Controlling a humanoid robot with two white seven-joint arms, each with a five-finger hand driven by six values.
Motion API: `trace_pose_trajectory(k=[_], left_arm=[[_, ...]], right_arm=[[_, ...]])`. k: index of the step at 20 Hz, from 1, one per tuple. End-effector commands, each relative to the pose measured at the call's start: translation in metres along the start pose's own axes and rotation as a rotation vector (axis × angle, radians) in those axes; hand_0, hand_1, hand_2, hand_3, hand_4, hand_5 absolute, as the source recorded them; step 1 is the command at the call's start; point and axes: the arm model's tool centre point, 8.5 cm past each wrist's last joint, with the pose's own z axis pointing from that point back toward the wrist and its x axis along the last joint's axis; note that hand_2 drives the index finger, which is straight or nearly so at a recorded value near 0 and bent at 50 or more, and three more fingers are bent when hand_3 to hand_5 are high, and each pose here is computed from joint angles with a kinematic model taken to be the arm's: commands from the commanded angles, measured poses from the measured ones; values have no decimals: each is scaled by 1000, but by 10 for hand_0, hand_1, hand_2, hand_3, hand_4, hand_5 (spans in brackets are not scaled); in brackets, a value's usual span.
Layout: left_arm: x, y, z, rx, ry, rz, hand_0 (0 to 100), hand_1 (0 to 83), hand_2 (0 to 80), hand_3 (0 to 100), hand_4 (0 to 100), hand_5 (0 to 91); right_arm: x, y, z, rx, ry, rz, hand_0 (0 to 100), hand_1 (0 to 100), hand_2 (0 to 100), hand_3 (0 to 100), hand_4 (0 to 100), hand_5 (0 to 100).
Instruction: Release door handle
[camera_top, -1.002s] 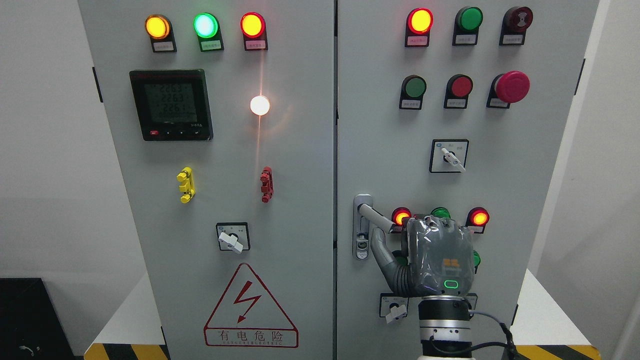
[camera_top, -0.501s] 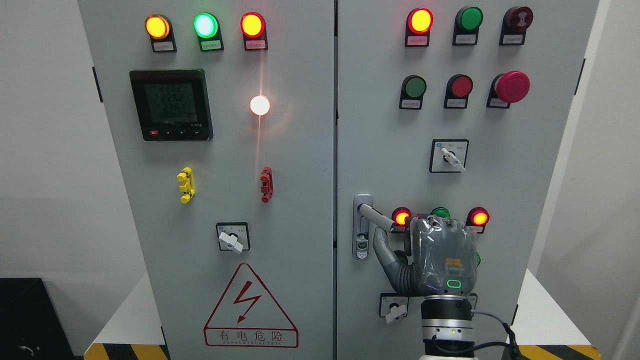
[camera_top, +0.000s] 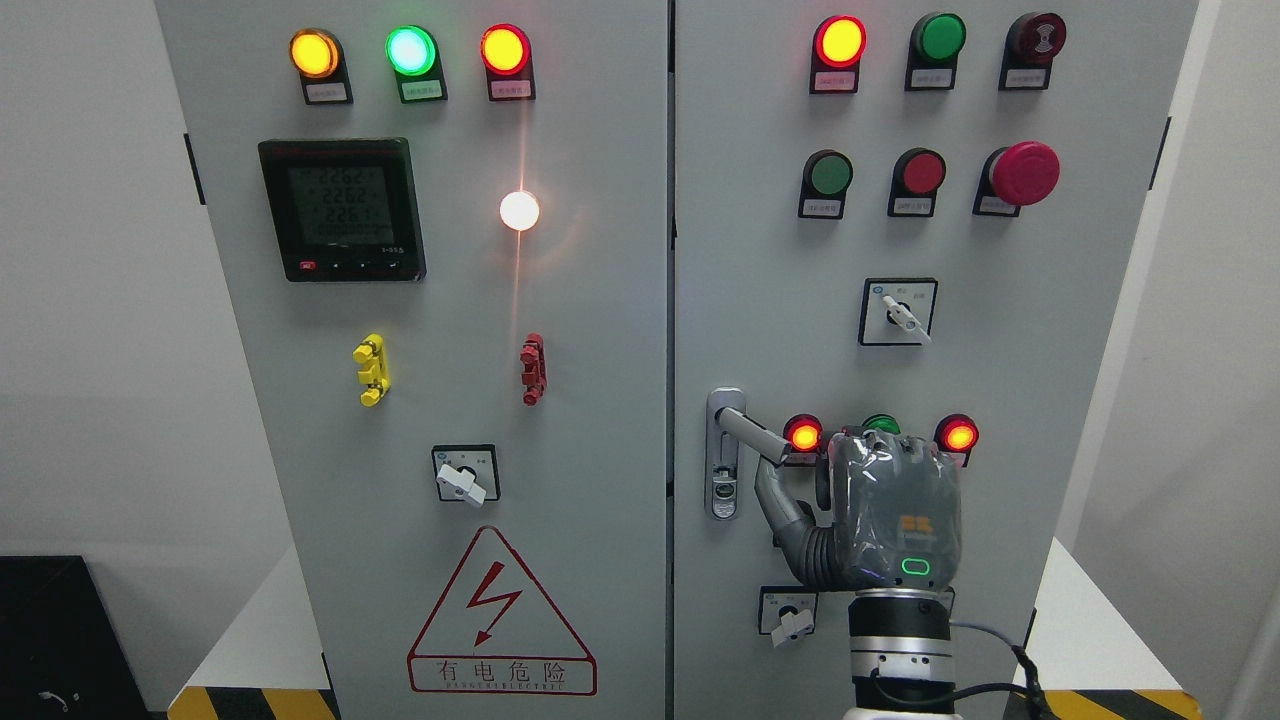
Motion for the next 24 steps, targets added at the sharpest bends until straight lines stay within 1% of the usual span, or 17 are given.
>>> trace_pose_trajectory(k=[1,24], left_arm=[[0,0,0,-1,-1,0,120,556,0,0,0,0],[0,0,0,-1,-1,0,120,556,0,0,0,0]], right_arm=[[-1,-3,-1,-10,2,-1,492,349,999,1000,967,1000],[1,-8,-2,-21,-5,-7,498,341,998,1000,969,1000]])
